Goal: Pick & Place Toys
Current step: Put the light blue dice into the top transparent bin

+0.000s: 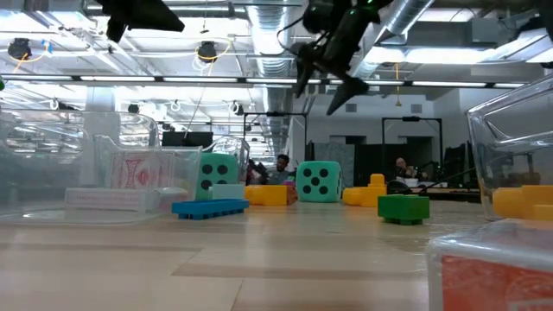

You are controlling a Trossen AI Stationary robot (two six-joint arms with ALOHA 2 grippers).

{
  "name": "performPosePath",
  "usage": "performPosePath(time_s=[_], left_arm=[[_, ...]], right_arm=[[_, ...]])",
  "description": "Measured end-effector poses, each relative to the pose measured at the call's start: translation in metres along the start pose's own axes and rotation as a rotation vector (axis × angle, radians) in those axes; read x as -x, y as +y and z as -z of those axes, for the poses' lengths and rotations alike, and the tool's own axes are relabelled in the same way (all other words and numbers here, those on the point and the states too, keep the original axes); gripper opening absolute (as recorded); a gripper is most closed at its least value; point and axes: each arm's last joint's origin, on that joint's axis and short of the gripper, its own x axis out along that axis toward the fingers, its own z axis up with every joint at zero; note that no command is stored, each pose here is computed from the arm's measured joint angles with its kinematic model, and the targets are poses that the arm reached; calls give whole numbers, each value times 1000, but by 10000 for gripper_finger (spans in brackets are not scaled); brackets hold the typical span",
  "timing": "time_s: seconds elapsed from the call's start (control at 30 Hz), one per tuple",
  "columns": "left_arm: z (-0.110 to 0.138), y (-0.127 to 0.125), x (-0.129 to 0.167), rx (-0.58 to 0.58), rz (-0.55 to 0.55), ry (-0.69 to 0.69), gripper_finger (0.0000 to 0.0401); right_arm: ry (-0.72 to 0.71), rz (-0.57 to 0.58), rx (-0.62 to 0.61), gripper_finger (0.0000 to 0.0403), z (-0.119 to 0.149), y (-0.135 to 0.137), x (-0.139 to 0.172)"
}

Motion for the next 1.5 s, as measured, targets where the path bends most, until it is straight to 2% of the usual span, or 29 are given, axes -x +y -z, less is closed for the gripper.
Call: performPosePath(time_s=[0.1,0.23,0.3,0.43,0.5,0.57,0.77,0.87,1.07,1.23,1.37,1.5], left_arm=[[-1,0,0,-14,2,-5,1],[-1,0,0,-23,2,-4,1],[-1,0,0,-23,2,-4,1],[-1,0,0,-24,2,-4,1],[-1,0,0,-23,3,-3,1],[0,-1,0,-21,21,3,1],[1,-4,1,-21,89,25,1],[1,-5,3,-17,98,25,1],[1,-6,4,-1,108,27,1],[1,-6,4,7,109,28,1],[2,-7,4,9,127,35,1],[2,-8,5,18,140,38,1]], right_arm=[[29,12,122,400,-4,6,-19],[142,64,453,400,9,15,-37],[193,134,594,400,20,20,-44],[147,228,760,400,29,33,-52],[71,207,772,400,25,40,-54],[79,210,774,400,24,38,-56],[156,108,595,399,9,15,-58],[168,90,555,399,2,4,-58],[165,77,666,399,-1,1,-58],[176,79,678,399,0,-1,-60],[228,91,695,399,13,-7,-75],[198,82,716,399,20,-12,-90]])
